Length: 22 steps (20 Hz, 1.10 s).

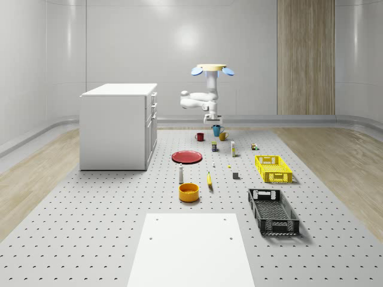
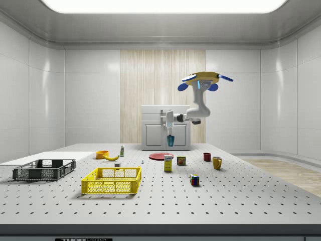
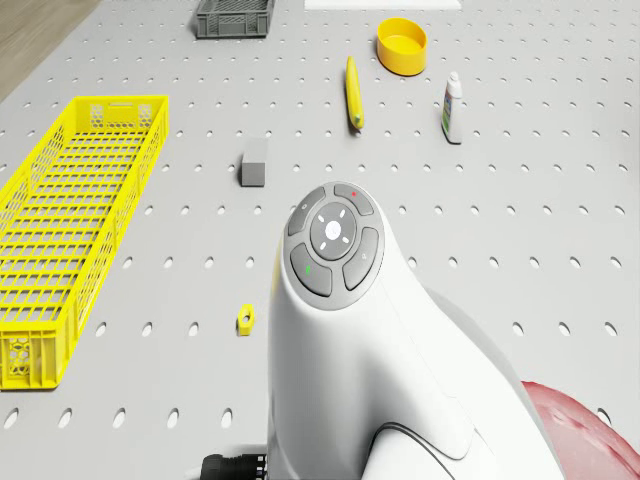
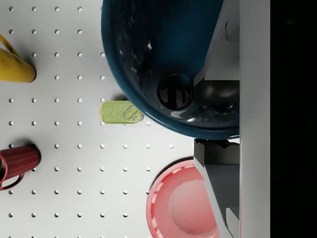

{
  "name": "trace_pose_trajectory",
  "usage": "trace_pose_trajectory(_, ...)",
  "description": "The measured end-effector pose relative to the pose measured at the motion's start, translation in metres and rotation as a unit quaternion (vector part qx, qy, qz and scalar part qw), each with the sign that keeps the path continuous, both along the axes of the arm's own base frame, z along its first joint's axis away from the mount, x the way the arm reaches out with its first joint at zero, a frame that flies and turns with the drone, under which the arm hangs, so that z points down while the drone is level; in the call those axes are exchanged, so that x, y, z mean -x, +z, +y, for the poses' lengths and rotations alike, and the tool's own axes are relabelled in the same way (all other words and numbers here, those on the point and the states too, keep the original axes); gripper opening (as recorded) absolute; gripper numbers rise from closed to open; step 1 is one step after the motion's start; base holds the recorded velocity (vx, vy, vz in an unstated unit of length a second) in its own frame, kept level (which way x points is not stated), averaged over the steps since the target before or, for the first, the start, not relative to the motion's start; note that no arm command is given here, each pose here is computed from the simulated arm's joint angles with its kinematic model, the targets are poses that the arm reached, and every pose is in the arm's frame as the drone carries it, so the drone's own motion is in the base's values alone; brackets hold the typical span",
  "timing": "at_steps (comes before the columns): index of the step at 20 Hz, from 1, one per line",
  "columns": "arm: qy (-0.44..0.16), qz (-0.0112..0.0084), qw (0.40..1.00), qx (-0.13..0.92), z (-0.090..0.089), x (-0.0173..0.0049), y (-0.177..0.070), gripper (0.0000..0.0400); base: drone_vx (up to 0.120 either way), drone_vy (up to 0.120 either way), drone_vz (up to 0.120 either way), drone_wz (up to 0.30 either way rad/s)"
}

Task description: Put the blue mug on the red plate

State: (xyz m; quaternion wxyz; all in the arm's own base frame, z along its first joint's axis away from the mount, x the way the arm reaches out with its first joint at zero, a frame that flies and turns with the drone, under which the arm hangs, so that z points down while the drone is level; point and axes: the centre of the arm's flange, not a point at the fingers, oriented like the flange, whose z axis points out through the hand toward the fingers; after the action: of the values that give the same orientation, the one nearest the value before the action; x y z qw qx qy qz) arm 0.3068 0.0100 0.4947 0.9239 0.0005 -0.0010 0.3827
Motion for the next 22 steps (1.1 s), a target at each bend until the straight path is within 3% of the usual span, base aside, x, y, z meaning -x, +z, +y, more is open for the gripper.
trace_pose_trajectory(14,0.0,0.0,1.0,0.0,0.0,0.0,0.0,0.01,0.12,-0.12,0.0,0.0)
trace_pose_trajectory(18,0.0,0.0,1.0,0.0,0.0,0.0,0.0,0.01,0.02,-0.12,0.0,0.0)
trace_pose_trajectory(22,0.0,0.0,1.0,0.0,0.0,0.0,0.0,0.01,0.0,-0.12,-0.08,0.0)
